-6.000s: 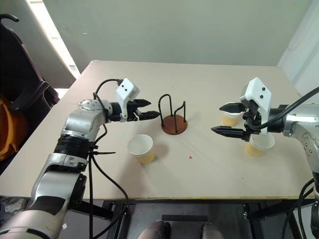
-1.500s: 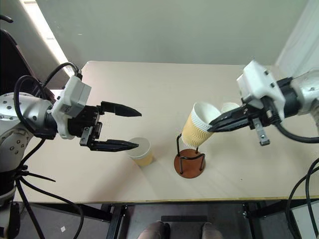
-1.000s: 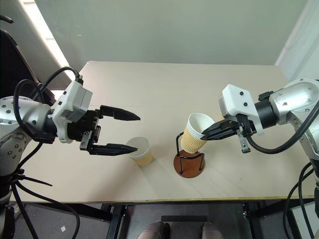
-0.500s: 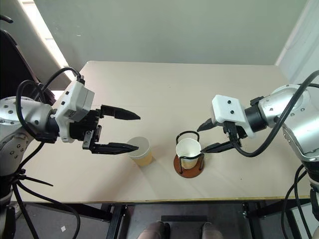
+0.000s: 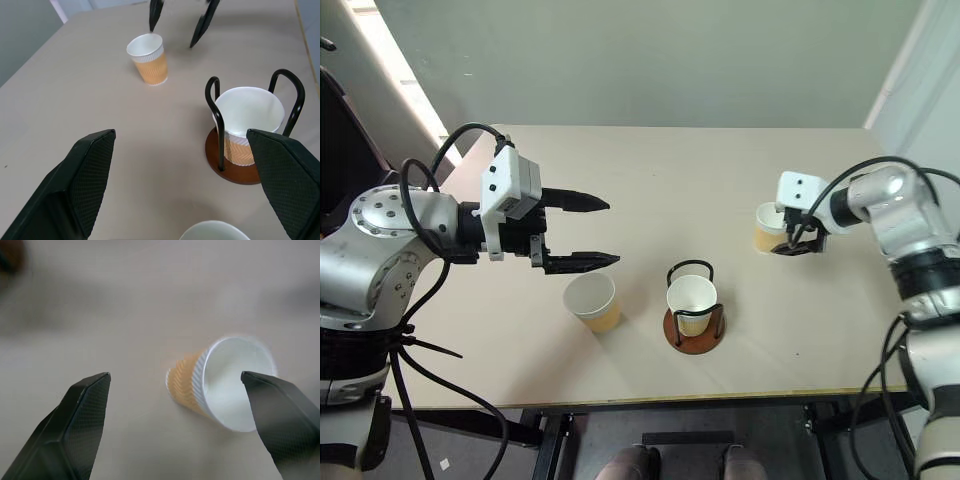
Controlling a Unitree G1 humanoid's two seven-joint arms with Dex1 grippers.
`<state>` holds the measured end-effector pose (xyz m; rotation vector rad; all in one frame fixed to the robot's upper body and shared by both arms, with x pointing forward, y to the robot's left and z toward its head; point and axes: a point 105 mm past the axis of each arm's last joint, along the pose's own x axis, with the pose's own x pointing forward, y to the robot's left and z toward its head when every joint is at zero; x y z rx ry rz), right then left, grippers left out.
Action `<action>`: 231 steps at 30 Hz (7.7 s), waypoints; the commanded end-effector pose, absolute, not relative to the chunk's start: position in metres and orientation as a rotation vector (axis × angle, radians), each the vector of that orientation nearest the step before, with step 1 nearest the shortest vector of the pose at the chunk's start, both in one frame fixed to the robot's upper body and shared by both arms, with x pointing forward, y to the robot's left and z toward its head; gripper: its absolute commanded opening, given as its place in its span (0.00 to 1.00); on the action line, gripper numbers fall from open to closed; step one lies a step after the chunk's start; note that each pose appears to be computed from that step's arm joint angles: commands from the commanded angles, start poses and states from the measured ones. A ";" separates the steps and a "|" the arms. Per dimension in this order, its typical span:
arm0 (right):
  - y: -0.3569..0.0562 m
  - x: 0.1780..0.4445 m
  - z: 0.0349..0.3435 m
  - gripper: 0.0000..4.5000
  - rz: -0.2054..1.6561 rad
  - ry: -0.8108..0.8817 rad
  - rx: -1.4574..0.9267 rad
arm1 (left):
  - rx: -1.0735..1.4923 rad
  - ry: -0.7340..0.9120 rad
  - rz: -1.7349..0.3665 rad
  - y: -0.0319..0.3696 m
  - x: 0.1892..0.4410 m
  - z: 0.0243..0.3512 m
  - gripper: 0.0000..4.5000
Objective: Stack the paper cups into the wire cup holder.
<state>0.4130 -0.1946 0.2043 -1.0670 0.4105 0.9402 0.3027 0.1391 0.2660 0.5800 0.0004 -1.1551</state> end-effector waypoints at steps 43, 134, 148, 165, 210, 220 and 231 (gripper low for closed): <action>-0.099 0.259 0.293 0.01 1.637 0.016 -1.091 | 0.554 0.051 -1.329 0.156 0.253 0.275 1.00; -0.100 0.266 0.272 1.00 1.400 0.036 -0.658 | 0.947 0.138 -1.318 0.162 0.339 0.270 0.02; -0.197 0.267 0.283 1.00 1.094 0.162 -0.643 | 0.898 -0.261 -1.799 0.055 0.303 0.330 0.02; -0.199 0.259 0.275 1.00 1.027 0.172 -0.662 | 1.057 -0.250 -1.928 0.008 0.308 0.308 0.02; -0.171 0.254 0.283 1.00 1.175 0.077 -0.581 | 1.048 -0.216 -1.872 -0.003 0.322 0.296 0.90; -0.167 0.259 0.285 1.00 1.211 0.064 -0.593 | 0.980 -0.305 -1.759 -0.017 0.333 0.309 0.90; -0.185 0.254 0.270 1.00 1.190 0.178 -0.529 | 0.815 0.085 -1.484 0.144 0.330 0.275 0.90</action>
